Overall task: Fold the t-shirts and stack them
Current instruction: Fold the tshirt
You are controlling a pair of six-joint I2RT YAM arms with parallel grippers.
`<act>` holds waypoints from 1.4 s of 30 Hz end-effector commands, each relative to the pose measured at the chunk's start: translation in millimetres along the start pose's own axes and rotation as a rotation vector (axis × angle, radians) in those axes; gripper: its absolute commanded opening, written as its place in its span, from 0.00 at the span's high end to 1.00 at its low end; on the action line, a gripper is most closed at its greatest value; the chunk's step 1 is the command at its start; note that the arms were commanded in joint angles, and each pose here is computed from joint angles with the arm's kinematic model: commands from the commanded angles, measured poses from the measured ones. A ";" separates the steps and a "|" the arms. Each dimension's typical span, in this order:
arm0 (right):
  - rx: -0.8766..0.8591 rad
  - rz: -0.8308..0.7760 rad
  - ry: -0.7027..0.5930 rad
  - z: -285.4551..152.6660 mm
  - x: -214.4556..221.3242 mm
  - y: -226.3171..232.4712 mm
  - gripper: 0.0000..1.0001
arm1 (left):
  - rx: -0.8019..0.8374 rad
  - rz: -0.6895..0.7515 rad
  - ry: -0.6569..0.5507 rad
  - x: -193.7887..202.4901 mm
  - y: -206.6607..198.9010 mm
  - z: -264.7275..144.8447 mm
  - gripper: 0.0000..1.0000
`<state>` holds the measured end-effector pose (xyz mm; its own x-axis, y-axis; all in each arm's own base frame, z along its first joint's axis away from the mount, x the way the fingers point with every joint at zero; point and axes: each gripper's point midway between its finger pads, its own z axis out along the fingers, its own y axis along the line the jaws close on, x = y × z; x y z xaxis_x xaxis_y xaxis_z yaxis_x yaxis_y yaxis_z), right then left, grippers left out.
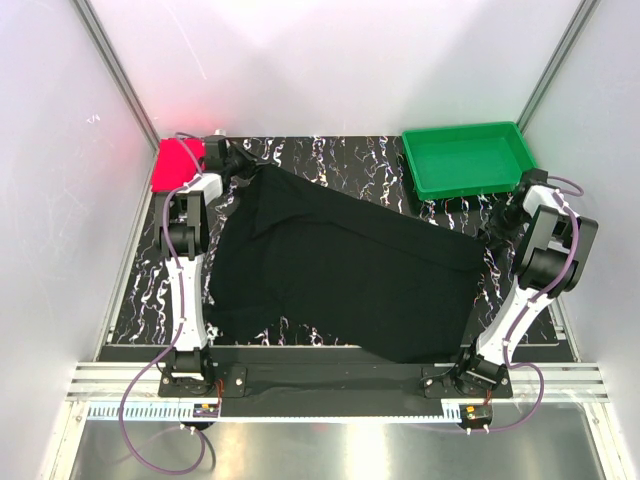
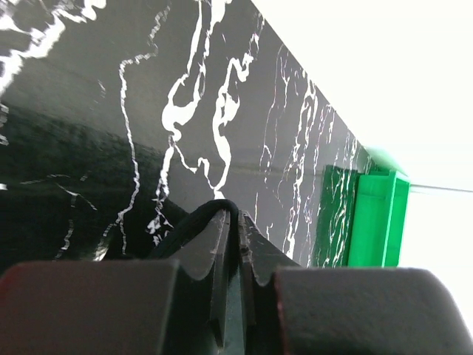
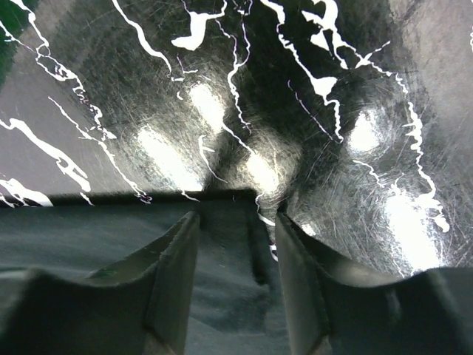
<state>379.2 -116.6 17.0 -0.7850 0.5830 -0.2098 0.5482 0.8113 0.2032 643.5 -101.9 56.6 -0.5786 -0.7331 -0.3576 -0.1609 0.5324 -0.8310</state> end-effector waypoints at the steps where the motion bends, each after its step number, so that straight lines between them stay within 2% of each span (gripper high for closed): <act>1: -0.025 -0.015 0.007 -3.0 3.8 2.6 0.51 | 0.062 0.003 -0.060 -22.2 -9.5 -1.9 0.90; 4: -0.024 -0.008 0.008 0.6 0.7 2.4 0.56 | 0.064 -0.008 -0.069 -24.9 -7.0 0.0 0.92; 5: -0.035 -0.005 0.009 1.9 -0.6 5.2 0.62 | 0.063 -0.014 -0.071 -26.6 -5.5 0.3 0.93; 10: -0.094 0.046 0.014 10.7 -14.6 19.7 0.76 | 0.069 -0.013 -0.085 -33.7 -5.7 3.6 0.94; 15: -0.107 0.103 -0.013 12.7 -32.9 27.1 0.84 | 0.075 -0.010 -0.101 -43.2 -5.6 4.6 0.95; 18: -0.103 0.123 -0.034 10.3 -42.2 28.8 0.85 | 0.059 0.004 -0.111 -50.3 -5.9 3.6 0.95; 20: -0.103 0.131 -0.033 9.7 -43.1 31.0 0.77 | 0.051 0.009 -0.116 -55.2 -6.7 -0.2 0.90; 22: -0.084 0.149 -0.035 6.2 -43.2 29.5 0.63 | 0.041 0.015 -0.114 -55.6 -9.0 -3.8 0.81; 25: -0.043 0.166 -0.037 -4.2 -41.9 24.4 0.54 | 0.044 0.044 -0.103 -53.8 -21.9 -17.2 0.70; 26: -0.005 0.175 -0.024 -7.8 -38.0 18.4 0.47 | 0.047 0.075 -0.106 -56.9 -34.2 -28.3 0.65; 28: 0.029 0.180 -0.038 -20.0 -39.6 14.3 0.42 | 0.009 0.108 -0.106 -55.8 -35.8 -41.0 0.60; 29: 0.036 0.184 -0.029 -24.7 -36.2 13.7 0.37 | 0.007 0.153 -0.111 -58.7 -51.1 -56.3 0.56; 33: 0.030 0.202 -0.049 -42.3 -26.8 14.6 0.28 | -0.058 0.215 -0.106 -50.8 -55.0 -94.8 0.53; 34: 0.014 0.203 -0.078 -50.9 -28.4 17.4 0.27 | -0.053 0.227 -0.120 -51.2 -70.7 -113.3 0.53; 36: 0.002 0.217 -0.087 -55.8 -17.7 17.4 0.27 | -0.094 0.212 -0.092 -31.8 -56.9 -129.4 0.53; 37: -0.010 0.221 -0.105 -57.1 -17.7 18.8 0.27 | -0.084 0.225 -0.106 -29.3 -71.8 -148.9 0.53; 38: -0.020 0.230 -0.113 -58.8 -14.5 19.7 0.27 | -0.114 0.222 -0.069 -9.6 -56.0 -155.6 0.53; 40: -0.048 0.261 -0.125 -61.7 -2.3 21.9 0.29 | -0.098 0.259 -0.063 5.9 -69.0 -181.3 0.55; 42: -0.057 0.280 -0.100 -55.7 18.3 20.5 0.31 | -0.135 0.286 0.019 45.3 -49.0 -193.1 0.55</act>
<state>365.3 -102.2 67.6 -0.6140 0.7590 -0.2165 0.7093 0.6510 0.2705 510.8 -67.6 189.2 -0.5526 -0.6193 -0.5578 -0.0978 0.7128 -0.6945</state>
